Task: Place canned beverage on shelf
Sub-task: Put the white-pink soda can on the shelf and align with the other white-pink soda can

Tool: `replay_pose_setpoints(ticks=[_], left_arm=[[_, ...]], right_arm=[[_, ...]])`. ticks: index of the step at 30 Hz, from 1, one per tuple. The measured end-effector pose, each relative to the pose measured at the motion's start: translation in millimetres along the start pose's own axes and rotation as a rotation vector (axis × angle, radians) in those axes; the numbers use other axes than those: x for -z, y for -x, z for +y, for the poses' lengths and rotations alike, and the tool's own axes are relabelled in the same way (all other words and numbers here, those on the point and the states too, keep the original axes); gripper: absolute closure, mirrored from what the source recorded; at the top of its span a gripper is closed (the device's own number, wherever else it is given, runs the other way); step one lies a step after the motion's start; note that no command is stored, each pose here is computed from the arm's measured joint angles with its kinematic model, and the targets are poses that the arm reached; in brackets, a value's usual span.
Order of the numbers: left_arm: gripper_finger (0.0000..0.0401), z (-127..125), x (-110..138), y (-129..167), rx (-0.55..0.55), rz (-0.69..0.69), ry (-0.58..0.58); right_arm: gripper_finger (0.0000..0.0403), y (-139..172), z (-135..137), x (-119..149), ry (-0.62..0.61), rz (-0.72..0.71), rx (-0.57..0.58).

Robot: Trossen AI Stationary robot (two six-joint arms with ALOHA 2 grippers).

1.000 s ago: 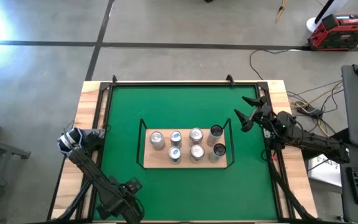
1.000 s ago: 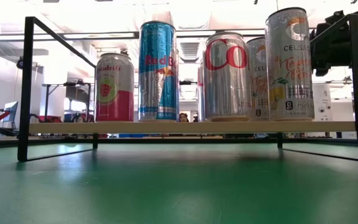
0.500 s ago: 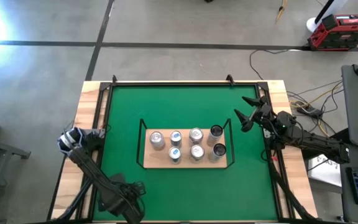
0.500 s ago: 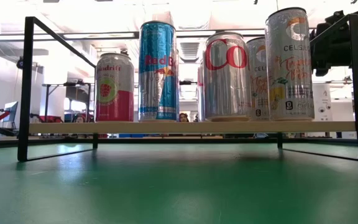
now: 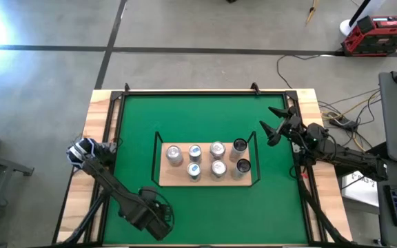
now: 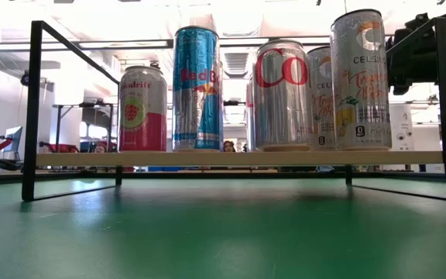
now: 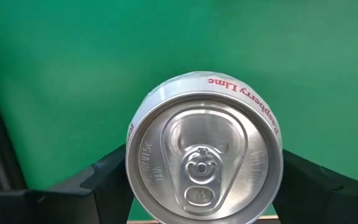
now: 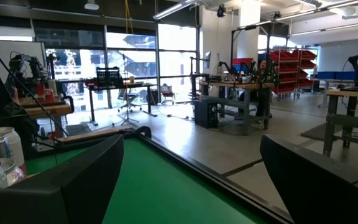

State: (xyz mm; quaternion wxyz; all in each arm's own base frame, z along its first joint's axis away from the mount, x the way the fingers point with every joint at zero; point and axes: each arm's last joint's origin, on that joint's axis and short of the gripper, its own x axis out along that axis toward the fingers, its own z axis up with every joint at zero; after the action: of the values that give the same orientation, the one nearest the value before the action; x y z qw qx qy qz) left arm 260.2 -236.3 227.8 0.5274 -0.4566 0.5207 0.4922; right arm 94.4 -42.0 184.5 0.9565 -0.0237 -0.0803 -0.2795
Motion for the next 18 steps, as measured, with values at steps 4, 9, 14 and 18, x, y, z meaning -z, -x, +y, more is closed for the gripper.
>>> replay_pose_setpoints(ticks=[4,9,14,18], left_arm=[[0.0119,-6.1,-4.0,0.0,0.042,-0.016,-0.099],[0.0118,-12.9,-7.1,0.2,0.104,-0.052,-0.204],[0.0118,-17.4,-7.8,0.3,0.140,-0.062,-0.305],[0.0118,-21.4,-5.4,0.6,0.185,-0.062,-0.426]], right_arm=[[0.0035,0.0,0.0,-0.1,0.001,0.000,0.000],[0.0035,0.0,0.0,-0.1,0.001,0.000,0.000],[0.0035,0.0,0.0,-0.1,0.000,0.000,0.000],[0.0035,0.0,0.0,0.0,0.000,0.000,0.000]])
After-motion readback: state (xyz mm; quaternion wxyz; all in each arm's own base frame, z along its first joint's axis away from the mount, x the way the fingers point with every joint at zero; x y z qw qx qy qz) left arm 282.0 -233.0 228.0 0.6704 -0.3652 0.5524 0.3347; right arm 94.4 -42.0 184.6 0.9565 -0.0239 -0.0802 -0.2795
